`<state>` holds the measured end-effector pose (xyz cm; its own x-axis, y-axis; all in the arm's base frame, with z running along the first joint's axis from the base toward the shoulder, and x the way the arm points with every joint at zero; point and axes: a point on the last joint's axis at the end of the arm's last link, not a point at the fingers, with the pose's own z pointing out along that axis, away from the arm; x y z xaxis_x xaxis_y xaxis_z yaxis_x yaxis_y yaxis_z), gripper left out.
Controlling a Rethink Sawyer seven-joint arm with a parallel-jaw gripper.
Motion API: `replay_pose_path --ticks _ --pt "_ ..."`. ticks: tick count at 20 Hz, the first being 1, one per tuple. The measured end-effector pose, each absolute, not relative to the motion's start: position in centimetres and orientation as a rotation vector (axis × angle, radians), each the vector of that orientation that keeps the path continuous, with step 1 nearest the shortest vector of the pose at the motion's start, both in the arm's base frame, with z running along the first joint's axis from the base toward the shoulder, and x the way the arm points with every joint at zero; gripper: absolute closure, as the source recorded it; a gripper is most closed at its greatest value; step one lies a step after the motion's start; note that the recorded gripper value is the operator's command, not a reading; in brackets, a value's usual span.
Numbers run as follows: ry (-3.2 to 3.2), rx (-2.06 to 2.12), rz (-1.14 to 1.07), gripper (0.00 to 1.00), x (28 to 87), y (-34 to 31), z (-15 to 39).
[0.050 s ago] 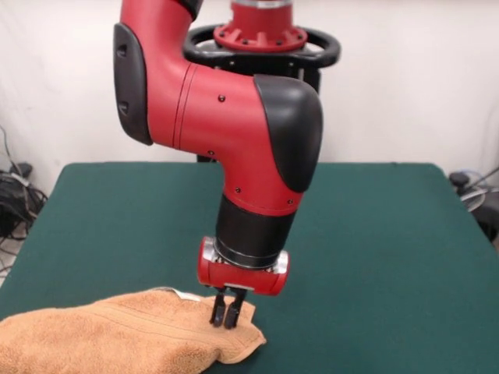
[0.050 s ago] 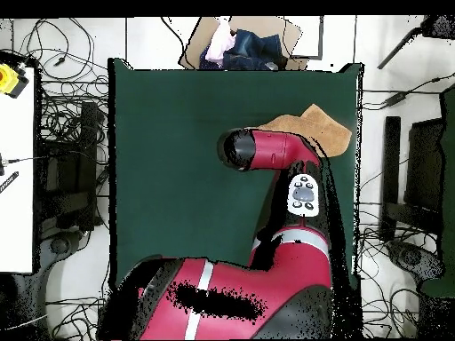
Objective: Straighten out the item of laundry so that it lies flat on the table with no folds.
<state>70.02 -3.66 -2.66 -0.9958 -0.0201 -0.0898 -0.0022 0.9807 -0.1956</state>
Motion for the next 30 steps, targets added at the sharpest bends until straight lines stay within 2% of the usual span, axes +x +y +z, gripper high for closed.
replay_pose_path --ticks 6,7,30 --pt "3.035 -0.017 -0.298 1.0 70.0 -3.6 -2.7" --pt "3.035 -0.018 -0.297 0.0 70.0 -3.6 -2.7" --pt "3.02 0.037 -0.26 0.0 71.1 -3.5 -3.3"
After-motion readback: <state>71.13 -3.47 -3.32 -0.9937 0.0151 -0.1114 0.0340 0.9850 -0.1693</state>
